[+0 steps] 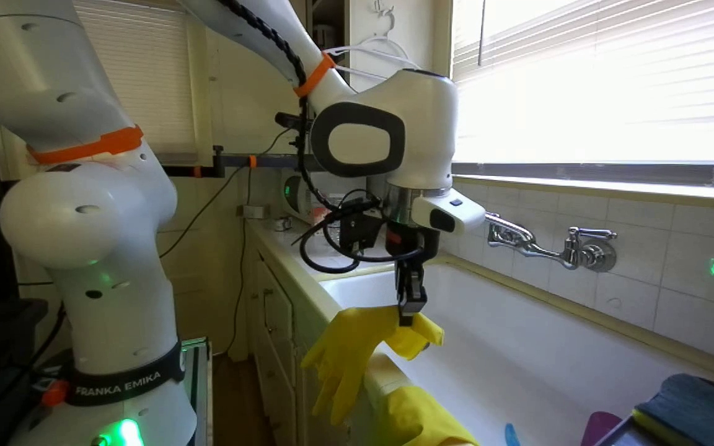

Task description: Remove the yellow glove from the sink and hang it over the front of the sink.

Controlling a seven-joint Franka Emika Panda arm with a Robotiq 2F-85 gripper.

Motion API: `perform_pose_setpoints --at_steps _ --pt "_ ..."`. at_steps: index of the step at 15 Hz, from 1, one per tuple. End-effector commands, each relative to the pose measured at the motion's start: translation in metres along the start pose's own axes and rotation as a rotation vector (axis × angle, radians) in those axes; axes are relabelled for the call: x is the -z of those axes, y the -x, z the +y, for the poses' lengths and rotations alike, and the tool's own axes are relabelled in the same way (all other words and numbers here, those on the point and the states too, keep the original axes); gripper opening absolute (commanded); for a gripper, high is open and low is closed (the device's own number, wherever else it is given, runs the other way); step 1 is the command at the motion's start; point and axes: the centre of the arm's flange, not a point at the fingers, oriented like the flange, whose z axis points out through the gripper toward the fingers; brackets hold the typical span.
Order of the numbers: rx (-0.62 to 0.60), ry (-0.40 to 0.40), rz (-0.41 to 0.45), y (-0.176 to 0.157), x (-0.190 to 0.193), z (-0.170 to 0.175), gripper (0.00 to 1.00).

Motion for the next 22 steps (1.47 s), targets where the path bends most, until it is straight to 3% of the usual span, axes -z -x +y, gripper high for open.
perform_pose_setpoints --at_steps 1,9,16,22 --pt "0.027 0.04 0.034 -0.012 -0.026 -0.002 0.01" --pt "0.115 0.079 0.07 -0.039 -0.058 -0.011 0.01" --pt "0.268 0.063 0.022 -0.065 -0.092 -0.031 0.01" --pt "0.38 0.067 -0.045 -0.06 -0.102 -0.049 0.01"
